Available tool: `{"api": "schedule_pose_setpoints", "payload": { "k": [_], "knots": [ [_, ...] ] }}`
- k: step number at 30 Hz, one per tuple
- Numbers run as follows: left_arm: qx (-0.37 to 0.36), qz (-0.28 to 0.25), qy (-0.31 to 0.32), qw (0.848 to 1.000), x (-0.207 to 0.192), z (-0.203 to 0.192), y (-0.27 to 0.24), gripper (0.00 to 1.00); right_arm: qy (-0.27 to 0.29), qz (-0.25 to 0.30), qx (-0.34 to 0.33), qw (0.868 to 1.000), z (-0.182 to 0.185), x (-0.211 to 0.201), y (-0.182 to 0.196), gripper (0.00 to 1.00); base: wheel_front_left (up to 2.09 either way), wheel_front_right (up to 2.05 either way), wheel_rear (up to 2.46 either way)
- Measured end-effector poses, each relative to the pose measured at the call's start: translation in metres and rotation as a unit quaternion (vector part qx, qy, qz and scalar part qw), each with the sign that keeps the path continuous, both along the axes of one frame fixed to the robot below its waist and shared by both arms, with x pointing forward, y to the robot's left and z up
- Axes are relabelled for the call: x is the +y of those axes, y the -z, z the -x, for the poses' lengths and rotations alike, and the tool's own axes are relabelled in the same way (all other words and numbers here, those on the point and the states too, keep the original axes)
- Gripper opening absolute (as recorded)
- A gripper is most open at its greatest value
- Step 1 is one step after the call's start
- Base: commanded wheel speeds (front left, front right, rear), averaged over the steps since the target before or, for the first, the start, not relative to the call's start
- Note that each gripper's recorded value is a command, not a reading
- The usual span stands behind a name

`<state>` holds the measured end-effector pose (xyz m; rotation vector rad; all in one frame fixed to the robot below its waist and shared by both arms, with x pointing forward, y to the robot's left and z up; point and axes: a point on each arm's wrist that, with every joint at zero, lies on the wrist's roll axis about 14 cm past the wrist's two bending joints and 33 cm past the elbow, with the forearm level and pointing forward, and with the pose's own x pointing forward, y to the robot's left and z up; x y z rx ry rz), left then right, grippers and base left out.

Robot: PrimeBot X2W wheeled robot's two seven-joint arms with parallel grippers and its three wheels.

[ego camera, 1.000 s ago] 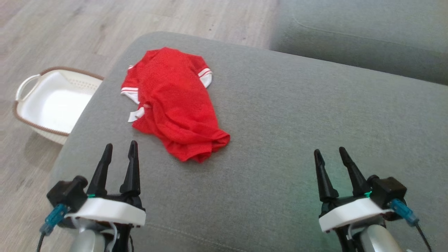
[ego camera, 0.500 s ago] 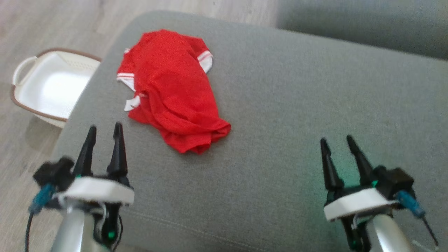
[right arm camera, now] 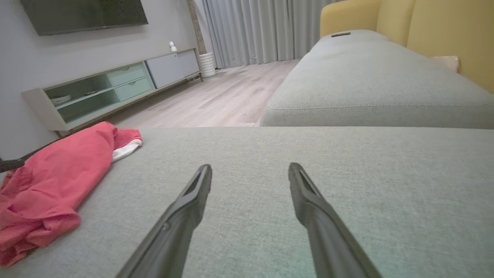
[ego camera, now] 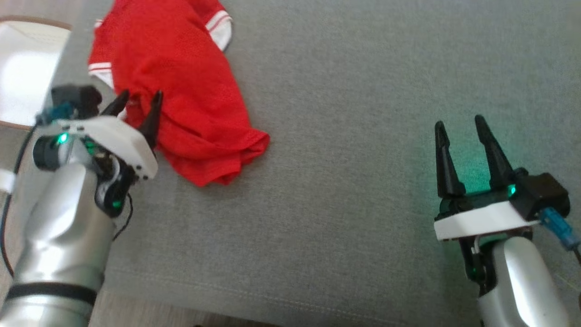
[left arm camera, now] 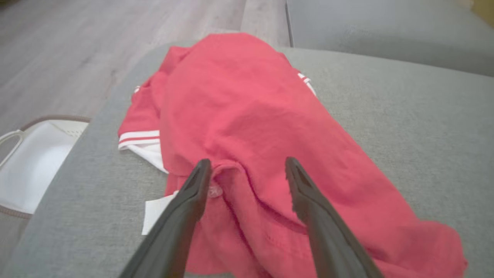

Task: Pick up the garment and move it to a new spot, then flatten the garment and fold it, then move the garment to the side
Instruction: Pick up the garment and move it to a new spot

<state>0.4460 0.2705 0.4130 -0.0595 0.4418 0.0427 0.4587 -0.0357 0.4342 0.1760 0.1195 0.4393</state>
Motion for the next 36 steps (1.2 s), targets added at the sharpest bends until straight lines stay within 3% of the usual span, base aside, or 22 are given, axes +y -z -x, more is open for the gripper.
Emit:
{"api": "schedule_pose_setpoints", "payload": {
  "k": [7, 8, 9, 13, 21, 29, 36],
  "knots": [
    [0.091, 0.013, 0.028, 0.995, -0.013, -0.012, 0.04, 1.0, 0.019, 0.009, 0.017, 1.0, -0.002, -0.016, 0.016, 1.0, 0.0, 0.0, 0.0],
    [0.103, 0.018, 0.03, 0.994, -0.014, -0.012, 0.046, 0.68, 0.023, 0.01, 0.019, 0.999, -0.003, -0.02, 0.017, 1.0, 0.0, 0.0, 0.0],
    [0.111, 0.018, 0.036, 0.993, -0.016, -0.014, 0.049, 0.0, 0.027, 0.011, 0.019, 0.999, -0.003, -0.022, 0.018, 1.0, 0.0, 0.0, 0.0],
    [0.098, 0.029, 0.046, 0.994, -0.023, -0.022, 0.046, 0.0, 0.038, 0.013, 0.012, 0.999, -0.006, -0.03, 0.013, 1.0, 0.0, 0.0, 0.0],
    [-0.065, 0.04, 0.071, 0.995, -0.041, -0.044, -0.02, 0.0, 0.053, 0.005, -0.007, 0.999, 0.004, -0.041, -0.008, 1.0, 0.0, 0.0, 0.0],
    [-0.19, 0.086, 0.121, 0.971, -0.089, -0.058, -0.094, 0.0, 0.072, -0.009, -0.031, 0.997, 0.017, -0.053, -0.031, 1.0, 0.0, 0.0, 0.0],
    [-0.237, 0.152, 0.174, 0.944, -0.166, -0.053, -0.126, 0.0, 0.097, -0.015, -0.04, 0.994, 0.03, -0.072, -0.043, 1.0, 0.0, 0.0, 0.0]
  ]
}}
